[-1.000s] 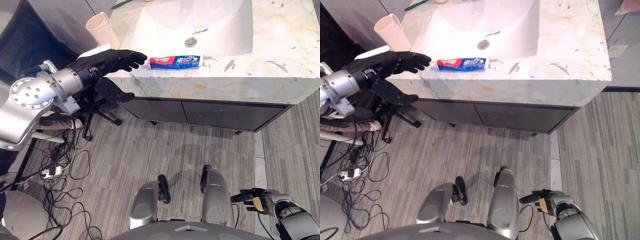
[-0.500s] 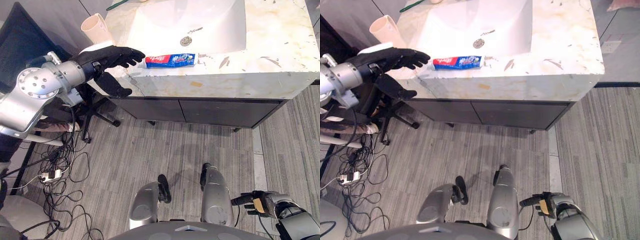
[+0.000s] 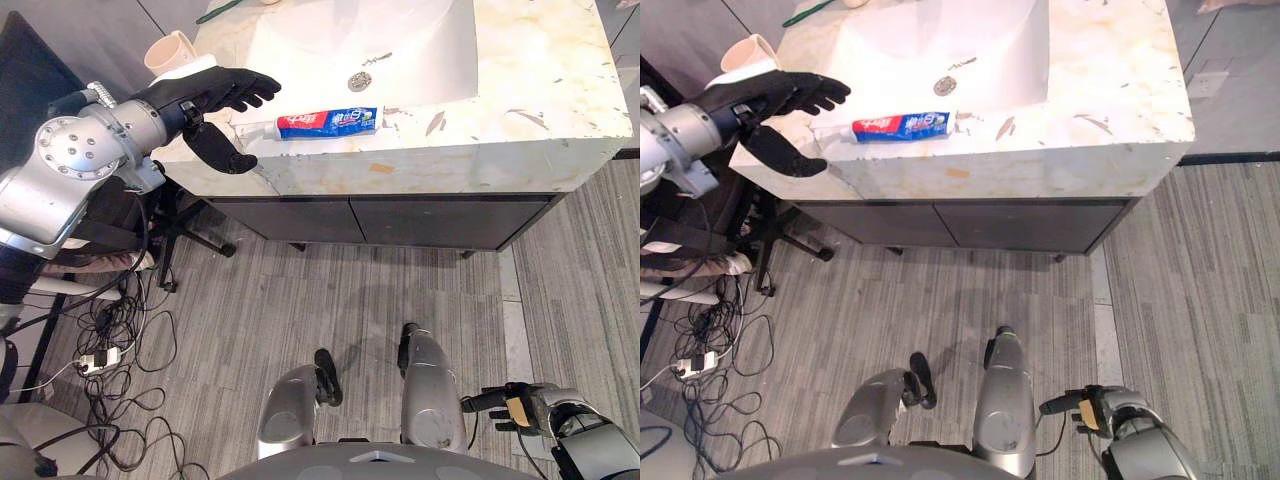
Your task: Organize the bathroom.
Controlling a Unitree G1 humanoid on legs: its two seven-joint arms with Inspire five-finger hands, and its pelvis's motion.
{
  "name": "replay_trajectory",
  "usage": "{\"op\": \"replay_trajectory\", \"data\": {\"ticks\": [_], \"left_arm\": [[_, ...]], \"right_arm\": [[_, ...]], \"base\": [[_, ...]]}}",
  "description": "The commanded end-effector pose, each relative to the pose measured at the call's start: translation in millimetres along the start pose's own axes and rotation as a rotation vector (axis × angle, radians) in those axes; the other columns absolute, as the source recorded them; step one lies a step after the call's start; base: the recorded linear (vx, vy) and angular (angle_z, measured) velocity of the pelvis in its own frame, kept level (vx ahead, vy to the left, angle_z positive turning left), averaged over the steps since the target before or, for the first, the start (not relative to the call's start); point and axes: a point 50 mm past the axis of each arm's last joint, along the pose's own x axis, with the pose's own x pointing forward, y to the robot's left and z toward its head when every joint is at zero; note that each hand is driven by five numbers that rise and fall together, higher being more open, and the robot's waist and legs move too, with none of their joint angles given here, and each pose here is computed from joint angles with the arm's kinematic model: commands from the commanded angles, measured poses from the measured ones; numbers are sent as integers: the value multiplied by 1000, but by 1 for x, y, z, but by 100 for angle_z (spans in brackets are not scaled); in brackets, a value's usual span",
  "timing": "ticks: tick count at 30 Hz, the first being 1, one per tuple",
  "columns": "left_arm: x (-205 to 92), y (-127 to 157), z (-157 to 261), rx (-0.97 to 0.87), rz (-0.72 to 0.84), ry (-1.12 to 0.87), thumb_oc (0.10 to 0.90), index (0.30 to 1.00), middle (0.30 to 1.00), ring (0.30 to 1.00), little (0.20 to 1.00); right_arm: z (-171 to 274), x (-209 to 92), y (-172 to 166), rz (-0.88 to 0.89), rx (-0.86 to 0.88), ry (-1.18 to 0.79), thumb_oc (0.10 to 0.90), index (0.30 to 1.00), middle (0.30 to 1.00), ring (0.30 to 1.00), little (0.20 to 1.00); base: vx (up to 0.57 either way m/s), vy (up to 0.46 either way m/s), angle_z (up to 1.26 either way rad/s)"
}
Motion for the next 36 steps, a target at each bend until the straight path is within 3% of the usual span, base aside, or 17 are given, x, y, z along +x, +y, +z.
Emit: {"op": "replay_trajectory", "data": {"ticks": [1,30,31,32,33,34,35,36], "left_arm": [[-19,65,45,135,296,-143,800,900,900,900,900],[1,68,57,135,264,-143,800,900,900,900,900],[2,68,57,131,260,-140,620,629,629,629,629],[2,68,56,129,257,-134,516,474,474,474,474],[2,68,56,129,257,-134,516,474,474,474,474],[2,68,55,130,253,-126,439,359,359,359,359],[3,67,54,127,246,-121,400,300,300,300,300],[4,65,49,122,223,-93,400,300,300,300,300]], "right_arm": [[-7,-1,-8,-9,3,45,800,900,900,900,900],[27,-8,-10,-3,20,-22,800,900,900,900,900],[26,-8,-10,-3,21,-23,800,900,900,900,900],[26,-8,-10,-4,21,-23,800,900,900,900,900],[26,-8,-10,-4,21,-23,800,900,900,900,900],[27,-8,-10,-5,21,-24,800,900,900,900,900],[27,-9,-11,-7,22,-25,800,900,900,900,900],[27,-9,-13,-10,24,-29,800,900,900,900,900]], "base": [[-9,-21,5],[-26,-13,-1],[0,0,0],[0,0,0],[0,0,0],[0,0,0],[-26,31,-1],[0,0,0]]}}
